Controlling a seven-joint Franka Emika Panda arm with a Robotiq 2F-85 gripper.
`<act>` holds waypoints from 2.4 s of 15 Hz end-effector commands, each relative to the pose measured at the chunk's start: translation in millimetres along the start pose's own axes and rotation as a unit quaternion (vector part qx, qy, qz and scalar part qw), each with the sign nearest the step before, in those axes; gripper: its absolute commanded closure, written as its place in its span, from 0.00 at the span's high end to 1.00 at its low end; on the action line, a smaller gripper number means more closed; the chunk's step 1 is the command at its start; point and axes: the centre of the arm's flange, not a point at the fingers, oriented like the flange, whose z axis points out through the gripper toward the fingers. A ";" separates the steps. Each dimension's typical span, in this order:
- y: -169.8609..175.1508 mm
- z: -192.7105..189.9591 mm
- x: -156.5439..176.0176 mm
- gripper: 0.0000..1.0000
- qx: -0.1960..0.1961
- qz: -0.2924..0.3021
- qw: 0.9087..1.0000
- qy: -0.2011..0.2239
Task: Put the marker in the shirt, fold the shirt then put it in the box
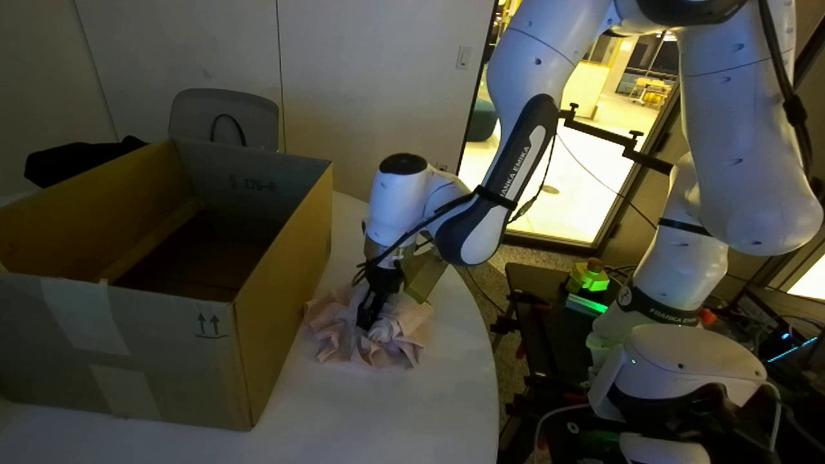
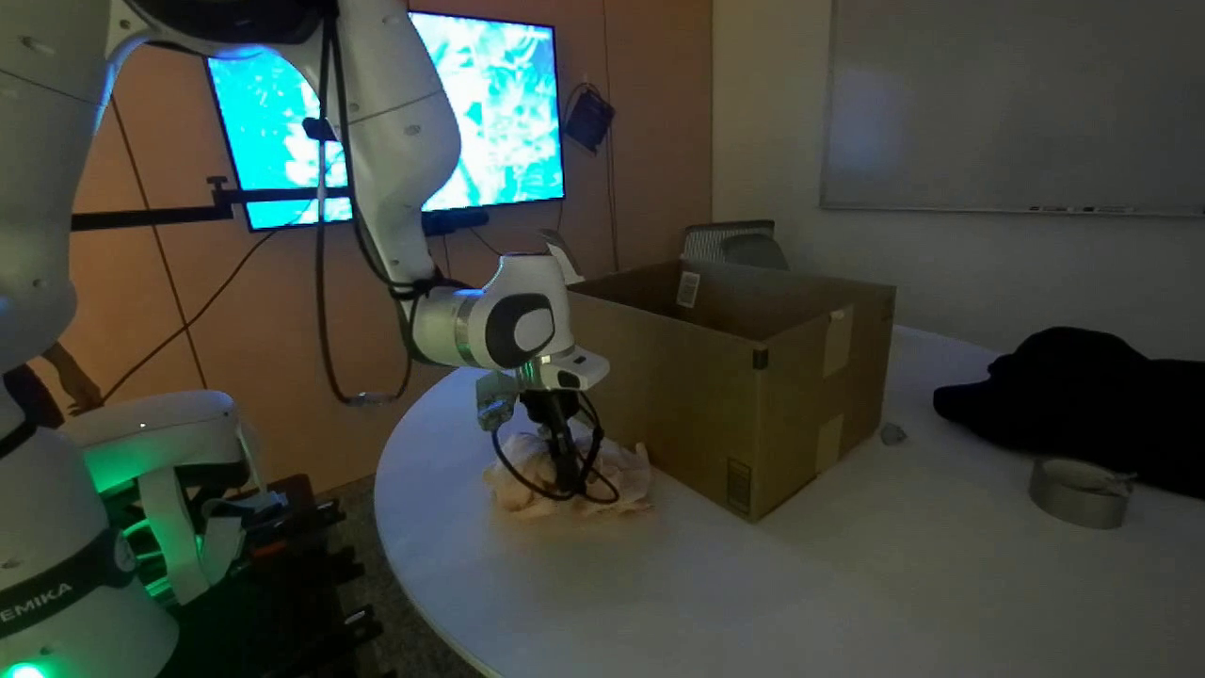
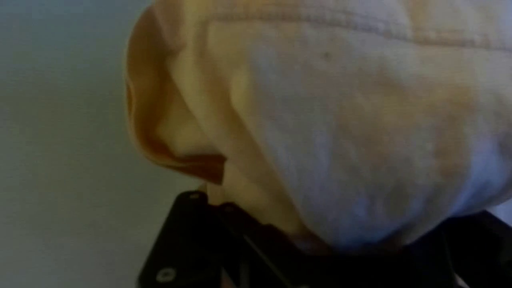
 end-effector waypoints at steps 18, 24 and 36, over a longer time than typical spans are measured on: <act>-4.0 -373.2 78.4 0.09 -0.049 0.040 0.977 0.202; -51.3 -388.3 131.9 0.10 -0.049 0.079 0.963 0.252; -142.1 -310.4 211.0 0.36 -0.076 0.039 0.974 0.211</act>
